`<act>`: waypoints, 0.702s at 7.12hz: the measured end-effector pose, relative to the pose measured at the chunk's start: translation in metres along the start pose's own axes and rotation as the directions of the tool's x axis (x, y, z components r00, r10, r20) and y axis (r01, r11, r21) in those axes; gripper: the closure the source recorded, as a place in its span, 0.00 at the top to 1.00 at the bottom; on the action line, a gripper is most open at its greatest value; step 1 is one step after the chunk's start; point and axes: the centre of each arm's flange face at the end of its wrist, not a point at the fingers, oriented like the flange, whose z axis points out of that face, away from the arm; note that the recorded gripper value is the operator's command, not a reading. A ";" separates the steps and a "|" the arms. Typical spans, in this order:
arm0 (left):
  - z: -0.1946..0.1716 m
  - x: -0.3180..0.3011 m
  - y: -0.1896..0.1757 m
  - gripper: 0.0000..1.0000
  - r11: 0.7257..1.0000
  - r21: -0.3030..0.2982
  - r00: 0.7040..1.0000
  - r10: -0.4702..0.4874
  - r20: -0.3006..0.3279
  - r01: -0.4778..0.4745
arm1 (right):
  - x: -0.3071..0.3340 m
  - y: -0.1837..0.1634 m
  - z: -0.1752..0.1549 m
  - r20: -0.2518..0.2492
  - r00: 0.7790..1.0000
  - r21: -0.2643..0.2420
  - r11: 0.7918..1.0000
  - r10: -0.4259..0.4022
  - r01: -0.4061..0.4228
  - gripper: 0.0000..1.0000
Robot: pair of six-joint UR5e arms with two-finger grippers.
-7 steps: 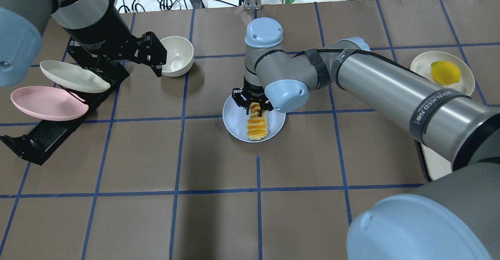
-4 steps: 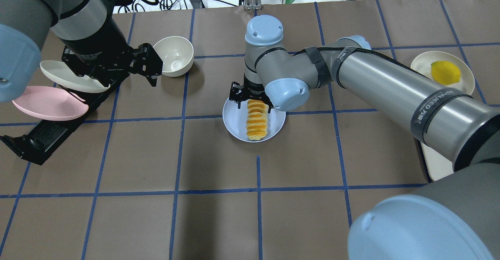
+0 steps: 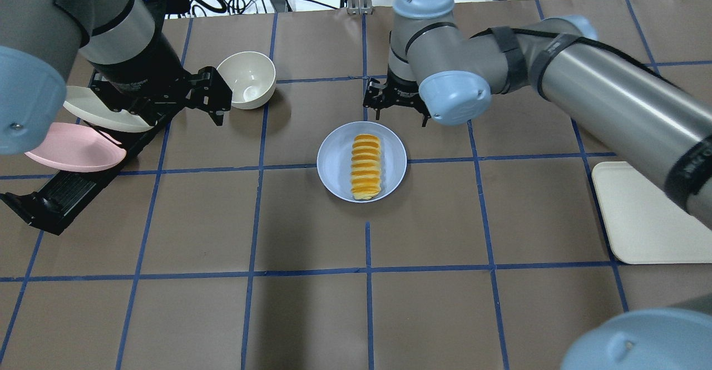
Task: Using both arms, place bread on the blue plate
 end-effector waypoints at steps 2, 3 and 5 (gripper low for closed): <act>0.000 0.000 -0.001 1.00 1.000 0.004 1.000 -0.002 -0.002 0.002 | 0.062 0.004 -0.070 -0.011 1.000 -0.008 1.000 -0.021 0.021 1.00; 0.000 0.000 -0.001 1.00 1.000 0.005 1.000 -0.003 -0.002 0.003 | 0.091 0.011 -0.100 -0.014 1.000 -0.016 1.000 -0.021 0.020 1.00; 0.001 0.000 -0.001 1.00 1.000 0.003 1.000 -0.003 0.001 0.003 | 0.129 0.043 -0.153 -0.021 1.000 -0.034 0.999 -0.008 0.008 1.00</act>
